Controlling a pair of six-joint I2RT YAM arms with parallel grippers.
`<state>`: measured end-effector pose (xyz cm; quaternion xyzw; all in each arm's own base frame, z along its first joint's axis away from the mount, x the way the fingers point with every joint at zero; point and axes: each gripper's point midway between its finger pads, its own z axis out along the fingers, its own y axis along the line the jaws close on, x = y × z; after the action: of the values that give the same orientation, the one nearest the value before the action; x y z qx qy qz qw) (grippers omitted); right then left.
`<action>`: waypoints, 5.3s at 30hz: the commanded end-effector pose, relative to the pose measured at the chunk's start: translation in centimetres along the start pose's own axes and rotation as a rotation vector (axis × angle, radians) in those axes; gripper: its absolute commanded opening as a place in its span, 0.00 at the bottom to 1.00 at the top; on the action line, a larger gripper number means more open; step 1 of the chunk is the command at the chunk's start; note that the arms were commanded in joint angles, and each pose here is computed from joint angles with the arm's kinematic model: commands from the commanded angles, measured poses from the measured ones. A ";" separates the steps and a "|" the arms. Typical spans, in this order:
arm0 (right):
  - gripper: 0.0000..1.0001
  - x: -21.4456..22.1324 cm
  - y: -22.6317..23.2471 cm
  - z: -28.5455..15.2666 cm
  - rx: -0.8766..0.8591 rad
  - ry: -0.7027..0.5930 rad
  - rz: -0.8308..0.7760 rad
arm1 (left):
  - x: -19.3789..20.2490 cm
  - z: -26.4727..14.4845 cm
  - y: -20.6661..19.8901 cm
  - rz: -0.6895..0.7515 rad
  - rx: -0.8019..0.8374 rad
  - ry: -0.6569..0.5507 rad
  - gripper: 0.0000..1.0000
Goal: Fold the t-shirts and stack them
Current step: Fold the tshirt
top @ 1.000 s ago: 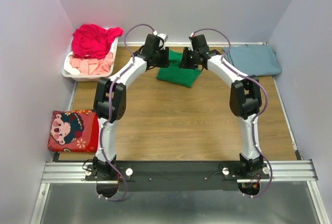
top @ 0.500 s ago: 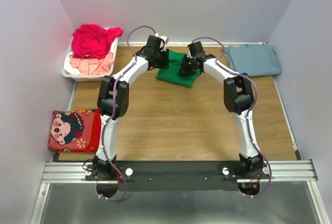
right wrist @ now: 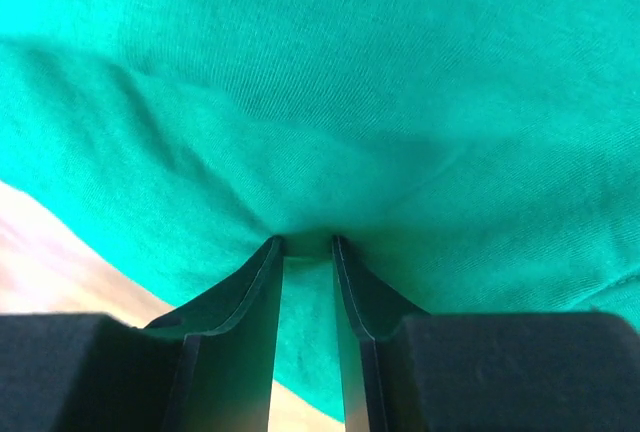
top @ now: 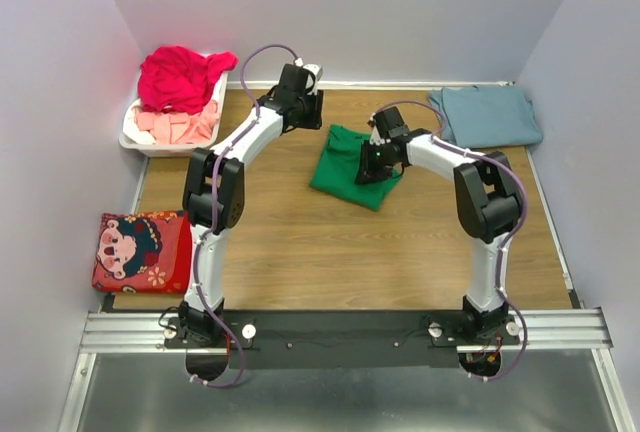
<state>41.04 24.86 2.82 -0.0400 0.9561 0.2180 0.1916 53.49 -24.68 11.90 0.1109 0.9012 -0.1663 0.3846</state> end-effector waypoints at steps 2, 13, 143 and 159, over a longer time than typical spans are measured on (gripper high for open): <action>0.34 8.9 -3.3 -3.9 0.139 0.229 -0.015 | -2.1 -4.3 -0.3 0.035 -0.010 -0.056 0.50; 0.34 2.9 -2.5 -9.2 0.230 -0.019 -0.028 | -1.6 -8.1 -4.7 0.159 0.078 -0.075 0.50; 0.02 -5.7 -15.8 -6.6 0.564 -0.294 0.322 | 2.8 8.0 -6.0 -0.019 0.075 0.033 0.51; 0.73 -8.1 -12.5 -11.4 0.460 -0.398 0.311 | -6.4 1.5 -3.8 -0.010 0.014 -0.169 0.60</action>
<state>45.99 8.02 6.36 0.1942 0.9311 -0.0111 0.3085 57.82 -30.26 10.51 0.0925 0.8841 -0.1990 0.4125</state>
